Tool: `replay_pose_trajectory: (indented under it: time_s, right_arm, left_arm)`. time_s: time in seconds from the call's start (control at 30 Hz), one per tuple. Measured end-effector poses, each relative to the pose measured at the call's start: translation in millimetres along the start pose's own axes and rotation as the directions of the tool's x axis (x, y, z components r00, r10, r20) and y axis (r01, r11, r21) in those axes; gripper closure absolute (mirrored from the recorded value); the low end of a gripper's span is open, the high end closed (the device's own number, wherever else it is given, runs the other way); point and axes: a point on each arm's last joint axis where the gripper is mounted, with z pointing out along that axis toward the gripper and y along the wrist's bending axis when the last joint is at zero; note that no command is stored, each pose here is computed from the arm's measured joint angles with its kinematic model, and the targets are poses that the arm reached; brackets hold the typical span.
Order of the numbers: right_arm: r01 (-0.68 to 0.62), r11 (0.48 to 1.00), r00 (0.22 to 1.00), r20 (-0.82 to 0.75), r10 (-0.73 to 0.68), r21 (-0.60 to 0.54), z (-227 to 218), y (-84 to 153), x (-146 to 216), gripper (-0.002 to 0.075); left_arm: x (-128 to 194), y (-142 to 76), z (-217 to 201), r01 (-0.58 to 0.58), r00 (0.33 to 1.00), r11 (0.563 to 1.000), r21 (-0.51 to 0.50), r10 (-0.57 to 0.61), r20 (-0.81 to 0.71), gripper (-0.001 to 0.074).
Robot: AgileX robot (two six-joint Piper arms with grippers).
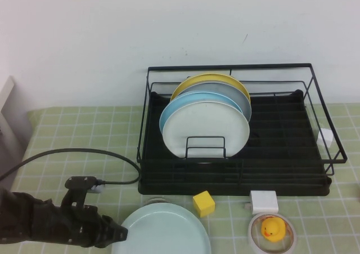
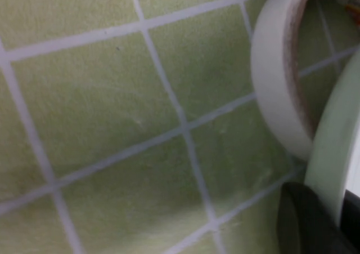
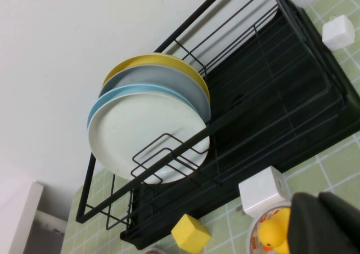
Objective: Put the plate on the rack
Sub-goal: Pick up the plate from the table, then hand over the plate
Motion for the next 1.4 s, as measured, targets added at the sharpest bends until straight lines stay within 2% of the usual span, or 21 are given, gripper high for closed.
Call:
replay_pose_trajectory:
  time_s: [0.07,0.17,0.3,0.4,0.5,0.63,0.73,0.8,0.93,1.0,1.17,1.3,1.4]
  right_arm:
    - [-0.005,1.000,1.000,-0.003,0.005,-0.002,0,0,0,0.0728]
    - [-0.018,1.000,1.000,-0.014,0.018,-0.008,0,1,1,0.0728]
    - [-0.003,1.000,1.000,-0.027,0.003,-0.020,0,2,2,0.0728]
    - [0.014,0.998,0.999,-0.052,-0.017,-0.059,0,5,5,0.0728]
    - [0.112,0.987,0.987,-0.105,-0.124,-0.112,-4,13,7,0.0727]
    - [0.214,0.957,0.962,-0.125,-0.241,-0.197,-15,37,-4,0.0694]
    - [0.278,0.937,0.936,-0.157,-0.314,-0.213,-16,53,-16,0.0601]
    - [0.323,0.920,0.911,-0.193,-0.366,-0.221,-11,63,-27,0.0493]
    - [0.408,0.861,0.850,-0.218,-0.480,-0.303,1,88,-47,0.0285]
    - [0.448,0.808,0.803,-0.226,-0.552,-0.384,10,101,-55,0.0235]
    - [0.471,0.661,0.705,-0.202,-0.680,-0.585,32,124,-67,0.0205]
    - [0.423,0.559,0.649,-0.192,-0.736,-0.713,49,132,-68,0.0202]
    - [0.373,0.523,0.622,-0.212,-0.754,-0.766,57,131,-64,0.0202]
  left_arm:
    - [-1,-2,0,0.037,0.999,0.999,0.023,-0.037,0.007,0.0718]
    - [-4,-11,-1,0.066,0.997,0.990,0.125,-0.070,0.034,0.0722]
    - [-15,-28,-11,0.051,0.993,0.965,0.257,-0.077,0.093,0.0726]
    - [-27,-41,-31,0.020,0.988,0.960,0.280,-0.062,0.144,0.0727]
    - [-33,-57,-56,-0.034,0.979,0.967,0.253,-0.019,0.203,0.0727]
    - [-35,-81,-96,-0.135,0.945,0.979,0.151,0.081,0.317,0.0727]
    - [-36,-106,-120,-0.251,0.896,0.966,0.057,0.209,0.391,0.0728]
    - [-34,-125,-135,-0.325,0.853,0.946,0.005,0.291,0.434,0.0728]
    - [-25,-165,-154,-0.453,0.767,0.890,-0.054,0.420,0.484,0.0728]
    - [-20,-181,-159,-0.503,0.730,0.862,-0.066,0.465,0.501,0.0728]
    - [-4,-213,-166,-0.594,0.662,0.800,-0.082,0.544,0.516,0.0728]
    - [3,-226,-165,-0.622,0.641,0.777,-0.096,0.576,0.508,0.0728]
    - [6,-230,-163,-0.631,0.636,0.769,-0.101,0.588,0.499,0.0728]
